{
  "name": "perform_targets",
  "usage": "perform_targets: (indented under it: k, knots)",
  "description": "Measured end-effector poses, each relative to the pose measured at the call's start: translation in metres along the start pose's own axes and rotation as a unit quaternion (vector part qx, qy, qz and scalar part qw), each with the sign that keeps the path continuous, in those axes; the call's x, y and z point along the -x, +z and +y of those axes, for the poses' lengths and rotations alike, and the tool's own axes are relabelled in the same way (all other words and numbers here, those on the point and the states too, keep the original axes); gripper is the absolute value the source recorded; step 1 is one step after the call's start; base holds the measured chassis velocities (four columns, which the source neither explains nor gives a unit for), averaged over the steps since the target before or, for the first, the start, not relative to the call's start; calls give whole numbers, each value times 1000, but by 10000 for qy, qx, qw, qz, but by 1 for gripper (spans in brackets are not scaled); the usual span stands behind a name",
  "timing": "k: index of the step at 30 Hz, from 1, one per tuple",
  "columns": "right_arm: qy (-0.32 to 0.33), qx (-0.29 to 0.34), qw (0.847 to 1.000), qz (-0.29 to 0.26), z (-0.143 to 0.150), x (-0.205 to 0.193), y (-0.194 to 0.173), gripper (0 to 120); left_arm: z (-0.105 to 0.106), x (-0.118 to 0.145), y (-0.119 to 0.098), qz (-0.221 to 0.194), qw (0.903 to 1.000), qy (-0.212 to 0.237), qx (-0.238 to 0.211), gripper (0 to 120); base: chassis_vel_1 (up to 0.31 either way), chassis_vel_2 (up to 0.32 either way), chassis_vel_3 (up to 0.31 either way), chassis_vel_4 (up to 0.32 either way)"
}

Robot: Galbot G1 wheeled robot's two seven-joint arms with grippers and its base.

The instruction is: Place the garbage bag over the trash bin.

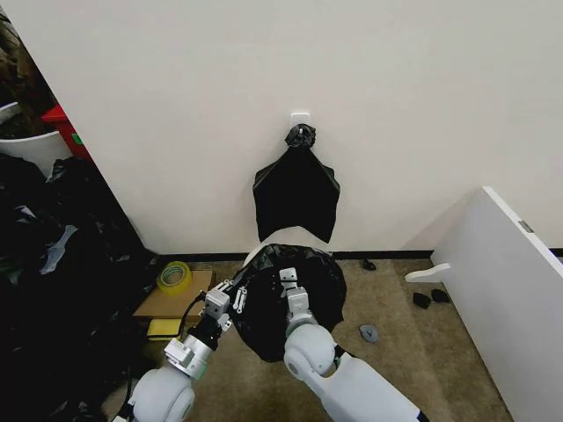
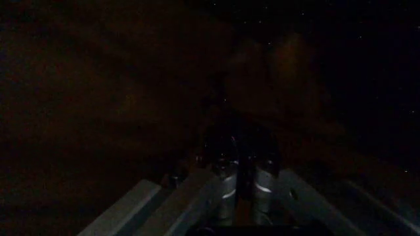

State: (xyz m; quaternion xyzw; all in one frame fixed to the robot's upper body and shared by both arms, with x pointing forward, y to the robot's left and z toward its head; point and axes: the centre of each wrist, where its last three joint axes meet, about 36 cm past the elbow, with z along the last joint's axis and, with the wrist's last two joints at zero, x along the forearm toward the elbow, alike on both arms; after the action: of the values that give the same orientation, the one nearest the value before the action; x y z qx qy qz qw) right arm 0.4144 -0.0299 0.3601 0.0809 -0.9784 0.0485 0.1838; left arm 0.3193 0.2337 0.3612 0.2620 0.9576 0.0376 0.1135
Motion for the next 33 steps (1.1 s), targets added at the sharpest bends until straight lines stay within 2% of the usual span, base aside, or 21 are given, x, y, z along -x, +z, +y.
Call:
perform_targets:
  k: [4,9,17,23,31,33]
  knots:
    - [238,2,9996,149,-11,14,0,0,3,1,0,-74,9999,109,54,4,0,0,0,0]
    - [258,-33,9995,179,-14,11,3,0,5,1,2,-77,9999,101,68,4,0,0,0,0]
    - [-21,-214,9995,241,-9,-35,6,0,9,6,5,-95,9999,-45,28,4,0,0,0,0]
    - [6,-332,9987,379,-11,-42,11,0,11,6,3,-101,9999,-81,22,4,0,0,0,0]
    - [-115,-480,9988,17,-3,-55,10,0,10,5,0,-117,9999,-84,9,4,0,0,0,0]
    - [-462,-150,9986,-194,4,-58,7,0,7,4,-2,-137,9999,-10,9,4,0,0,0,0]
